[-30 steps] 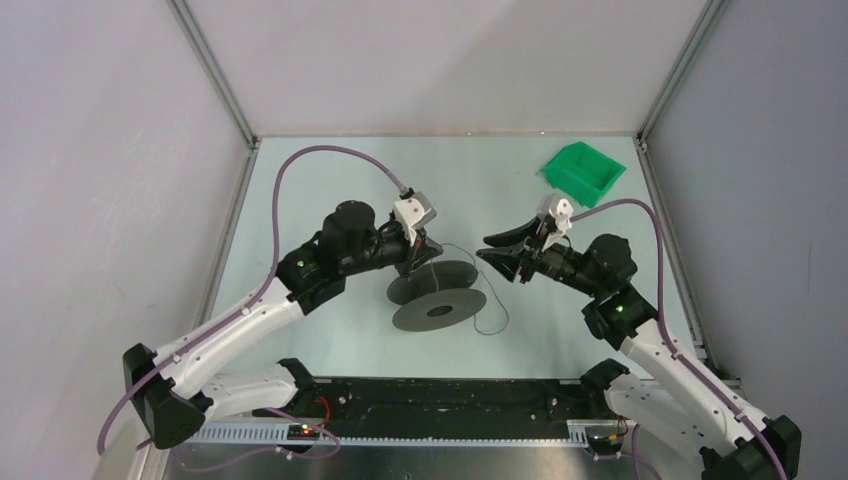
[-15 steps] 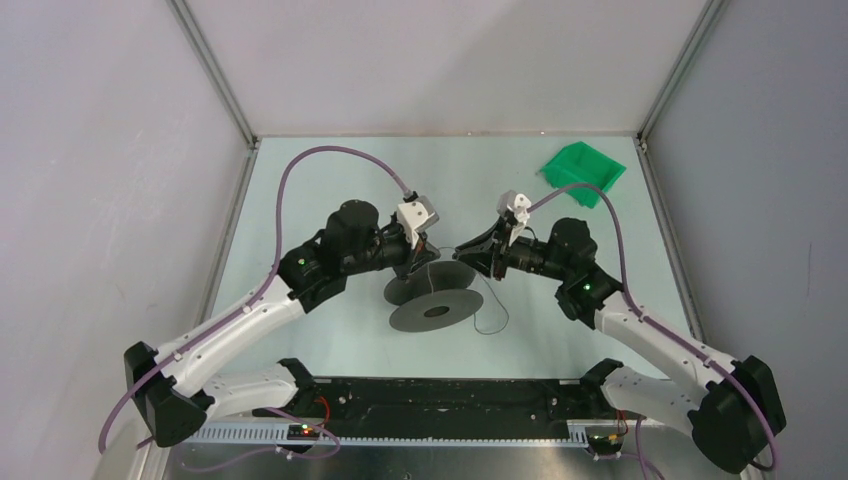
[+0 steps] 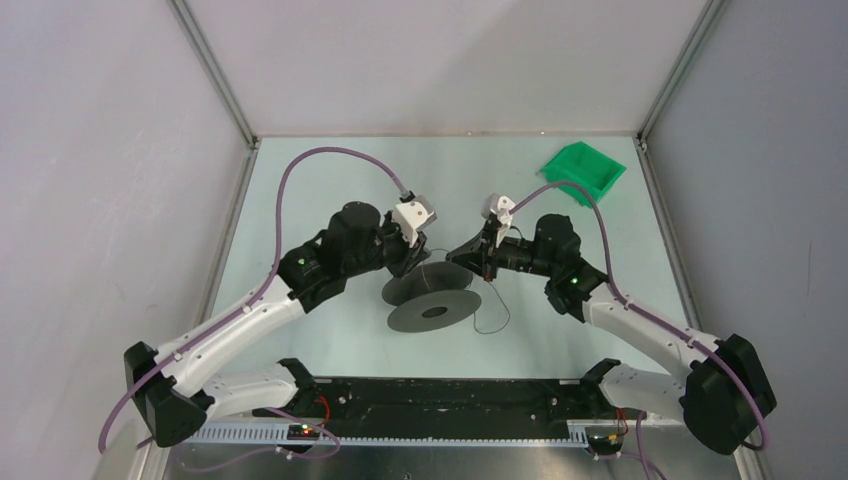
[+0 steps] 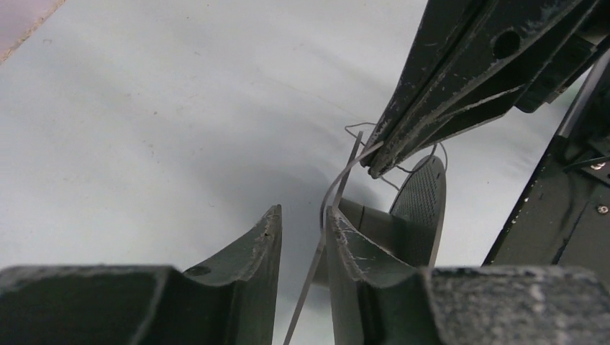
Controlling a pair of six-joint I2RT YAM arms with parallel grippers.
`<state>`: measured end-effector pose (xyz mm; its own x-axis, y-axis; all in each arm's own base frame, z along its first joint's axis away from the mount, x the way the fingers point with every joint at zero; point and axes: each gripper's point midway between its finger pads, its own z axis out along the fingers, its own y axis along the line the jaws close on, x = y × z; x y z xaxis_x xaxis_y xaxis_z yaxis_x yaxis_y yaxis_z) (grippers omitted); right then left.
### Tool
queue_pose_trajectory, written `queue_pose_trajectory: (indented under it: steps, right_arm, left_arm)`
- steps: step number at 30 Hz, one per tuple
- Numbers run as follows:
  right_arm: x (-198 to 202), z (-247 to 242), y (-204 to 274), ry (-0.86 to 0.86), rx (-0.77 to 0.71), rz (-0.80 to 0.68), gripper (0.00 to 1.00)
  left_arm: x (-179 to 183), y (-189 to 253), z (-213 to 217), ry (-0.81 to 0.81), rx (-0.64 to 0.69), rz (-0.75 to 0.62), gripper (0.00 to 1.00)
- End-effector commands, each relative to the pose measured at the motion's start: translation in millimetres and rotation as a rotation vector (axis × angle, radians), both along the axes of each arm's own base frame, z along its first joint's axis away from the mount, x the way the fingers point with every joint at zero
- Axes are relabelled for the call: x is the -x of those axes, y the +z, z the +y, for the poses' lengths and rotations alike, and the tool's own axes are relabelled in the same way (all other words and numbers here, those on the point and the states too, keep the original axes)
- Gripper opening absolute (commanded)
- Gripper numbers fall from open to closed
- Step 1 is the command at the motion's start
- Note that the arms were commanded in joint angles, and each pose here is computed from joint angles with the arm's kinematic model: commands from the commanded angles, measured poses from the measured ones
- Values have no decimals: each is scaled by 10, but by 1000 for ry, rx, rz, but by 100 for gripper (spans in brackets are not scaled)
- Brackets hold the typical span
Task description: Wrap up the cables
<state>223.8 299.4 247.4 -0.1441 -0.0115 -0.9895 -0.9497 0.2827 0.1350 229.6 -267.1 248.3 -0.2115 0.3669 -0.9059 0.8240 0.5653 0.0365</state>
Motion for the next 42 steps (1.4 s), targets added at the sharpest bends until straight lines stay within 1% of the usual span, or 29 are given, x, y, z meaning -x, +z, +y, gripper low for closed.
queue_pose_trajectory:
  steps: [1,5,8,10,12,15,22,29,35,42]
  right_arm:
    - [-13,110,262,18,-55,-83,0]
    - [-26,135,222,6,-52,-72,0]
    - [-39,137,235,-15,-64,-61,0]
    - [-56,139,236,-37,-73,-53,0]
    - [-48,143,198,-48,-72,-44,0]
    - [-22,146,121,-49,-57,-29,0]
    - [13,114,-12,-65,-50,-37,0]
    - [27,77,14,-77,-57,-53,0]
    - [42,82,-11,-73,-60,-52,0]
    - [72,81,-103,-65,-40,-40,0]
  left_arm:
    - [-38,37,92,23,-27,-41,34]
    - [1,-11,112,11,-37,-35,42]
    - [24,-40,96,0,-36,-22,51]
    - [3,-70,92,16,-38,-4,55]
    - [-7,-93,99,30,-48,11,56]
    - [52,-160,100,-2,-58,18,59]
    - [169,-214,146,-68,-84,6,64]
    - [185,-321,105,-90,-95,46,69]
    - [156,-418,97,-90,-117,62,69]
    - [53,-495,156,-45,-151,61,67]
